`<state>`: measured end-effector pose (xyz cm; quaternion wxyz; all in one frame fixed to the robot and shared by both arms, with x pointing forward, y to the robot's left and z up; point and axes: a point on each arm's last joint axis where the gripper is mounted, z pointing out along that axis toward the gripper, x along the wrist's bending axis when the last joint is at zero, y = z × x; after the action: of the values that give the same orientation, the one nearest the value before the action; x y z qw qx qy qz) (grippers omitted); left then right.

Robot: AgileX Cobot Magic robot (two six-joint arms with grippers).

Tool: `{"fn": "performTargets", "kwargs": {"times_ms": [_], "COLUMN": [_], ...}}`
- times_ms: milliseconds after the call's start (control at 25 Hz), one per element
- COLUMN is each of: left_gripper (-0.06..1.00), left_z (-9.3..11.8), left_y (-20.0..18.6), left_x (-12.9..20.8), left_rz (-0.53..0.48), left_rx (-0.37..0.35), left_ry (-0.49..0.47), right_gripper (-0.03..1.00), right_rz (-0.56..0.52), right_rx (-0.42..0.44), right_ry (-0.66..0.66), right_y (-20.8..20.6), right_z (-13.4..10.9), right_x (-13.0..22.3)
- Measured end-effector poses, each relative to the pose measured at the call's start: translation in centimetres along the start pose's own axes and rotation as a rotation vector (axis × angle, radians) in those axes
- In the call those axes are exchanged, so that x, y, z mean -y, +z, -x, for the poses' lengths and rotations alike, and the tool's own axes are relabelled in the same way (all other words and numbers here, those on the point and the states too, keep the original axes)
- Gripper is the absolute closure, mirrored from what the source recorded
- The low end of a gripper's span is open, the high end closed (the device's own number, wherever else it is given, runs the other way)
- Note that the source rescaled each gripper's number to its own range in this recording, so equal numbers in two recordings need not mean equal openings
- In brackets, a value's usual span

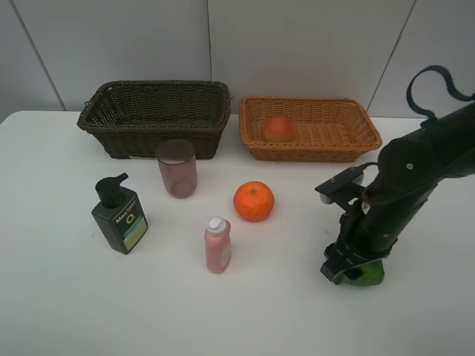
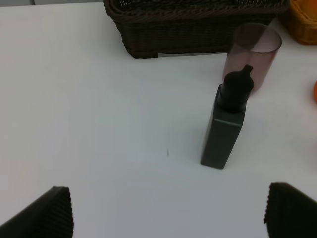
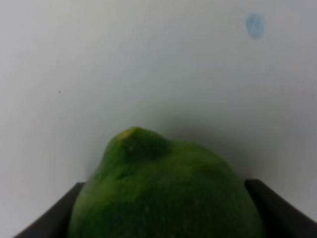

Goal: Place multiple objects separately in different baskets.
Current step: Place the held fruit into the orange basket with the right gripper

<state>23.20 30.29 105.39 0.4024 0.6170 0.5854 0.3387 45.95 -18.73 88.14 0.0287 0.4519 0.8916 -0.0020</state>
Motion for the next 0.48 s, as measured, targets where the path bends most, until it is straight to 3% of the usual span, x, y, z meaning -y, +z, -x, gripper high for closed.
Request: {"fn": "performTargets", "kwargs": {"times_ms": [320,480], "left_gripper": [-0.06,-0.06], "left_z": [0.0,0.0], "left_y": [0.0,0.0], "left_x": [0.0,0.0], "left_rz": [0.000,0.000], "left_rx": [0.000,0.000], "left_ry": [0.000,0.000], "right_gripper": [0.94,0.94], "right_rz": [-0.036,-0.108], "right_rx": [-0.003,0.000], "right_ry": [0.004,0.088], "right_y": [-0.2,-1.7], "right_z": [0.0,0.3], "right_x": [0.0,-1.0]}}
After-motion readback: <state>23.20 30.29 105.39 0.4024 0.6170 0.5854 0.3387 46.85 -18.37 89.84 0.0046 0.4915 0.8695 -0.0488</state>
